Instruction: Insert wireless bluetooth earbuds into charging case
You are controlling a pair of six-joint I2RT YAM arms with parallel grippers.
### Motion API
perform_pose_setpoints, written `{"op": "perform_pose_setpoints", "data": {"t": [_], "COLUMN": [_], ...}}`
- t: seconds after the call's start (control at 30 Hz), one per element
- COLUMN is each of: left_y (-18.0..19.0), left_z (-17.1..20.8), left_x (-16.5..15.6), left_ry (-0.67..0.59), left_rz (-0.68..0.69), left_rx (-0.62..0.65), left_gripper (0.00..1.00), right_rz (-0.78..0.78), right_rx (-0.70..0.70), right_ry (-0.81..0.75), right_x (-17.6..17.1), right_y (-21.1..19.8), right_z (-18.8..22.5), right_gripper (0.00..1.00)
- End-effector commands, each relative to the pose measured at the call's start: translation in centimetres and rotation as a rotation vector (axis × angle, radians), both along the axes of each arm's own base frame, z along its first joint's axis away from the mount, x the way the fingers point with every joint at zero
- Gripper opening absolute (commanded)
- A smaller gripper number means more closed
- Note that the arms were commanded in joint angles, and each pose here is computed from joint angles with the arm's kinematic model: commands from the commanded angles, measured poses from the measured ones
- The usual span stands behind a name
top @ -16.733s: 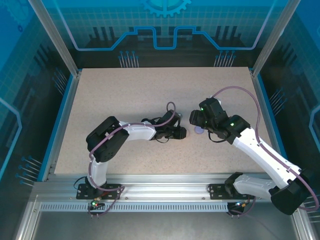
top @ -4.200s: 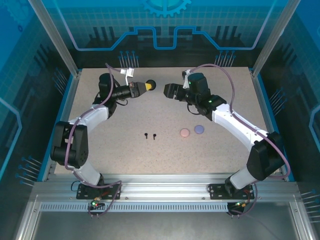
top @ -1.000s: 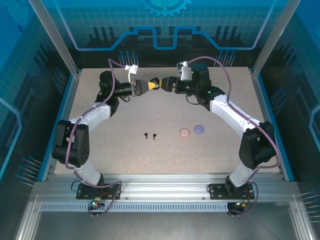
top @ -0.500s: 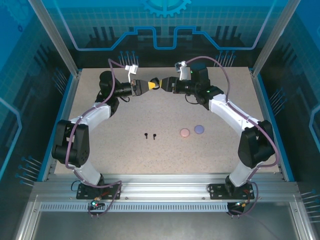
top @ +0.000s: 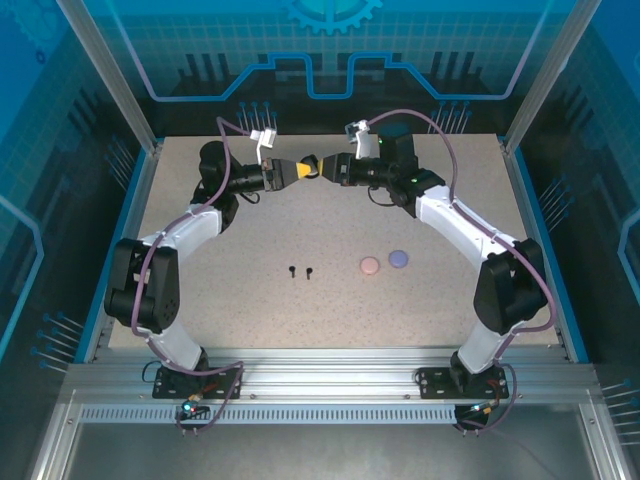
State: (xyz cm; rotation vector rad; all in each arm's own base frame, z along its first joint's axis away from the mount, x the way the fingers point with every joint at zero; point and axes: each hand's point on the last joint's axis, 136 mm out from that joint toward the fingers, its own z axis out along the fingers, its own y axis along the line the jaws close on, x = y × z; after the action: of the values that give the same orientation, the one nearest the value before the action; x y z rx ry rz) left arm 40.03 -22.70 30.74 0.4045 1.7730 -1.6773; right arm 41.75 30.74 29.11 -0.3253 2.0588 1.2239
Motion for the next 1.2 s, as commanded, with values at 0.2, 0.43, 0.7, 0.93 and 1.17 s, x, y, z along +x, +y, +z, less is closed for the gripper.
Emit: {"op": "perform_pose_setpoints", "data": {"t": [0.2,0.43,0.7,0.93,1.17], "left_y": [-0.7,-0.7,-0.7,-0.7,-0.2], "left_z": [1.9,2.0,2.0,1.3,0.2], "left_x": [-0.7,-0.7,-0.6,-0.6,0.1], "left_ry": [-0.087,-0.089,-0.088,-0.077,-0.087], "left_rz": [-0.051,-0.051,-0.047,-0.041,0.037], "left_rx": [-0.003,-0.004,-0.003,0.001,0.04], "left_gripper": [0.02,0.02,0.02,0.27,0.62], "right_rz": [0.047,0.039,0.043,0.042,-0.029], "right_rx": [-0.036,-0.049,-0.045,-0.035,-0.096], "right_ry": [0.027,0.025,0.026,0.005,-0.025], "right_x": [-1.2,-1.3,-1.2,-1.2,-0.8], "right_y": [0.8,0.5,0.7,1.3,1.0], "right_z": [-1.4,-1.6,-1.6,-0.4,0.6], "right_gripper": [0.31,0.24,0.08,0.02,0.0]}}
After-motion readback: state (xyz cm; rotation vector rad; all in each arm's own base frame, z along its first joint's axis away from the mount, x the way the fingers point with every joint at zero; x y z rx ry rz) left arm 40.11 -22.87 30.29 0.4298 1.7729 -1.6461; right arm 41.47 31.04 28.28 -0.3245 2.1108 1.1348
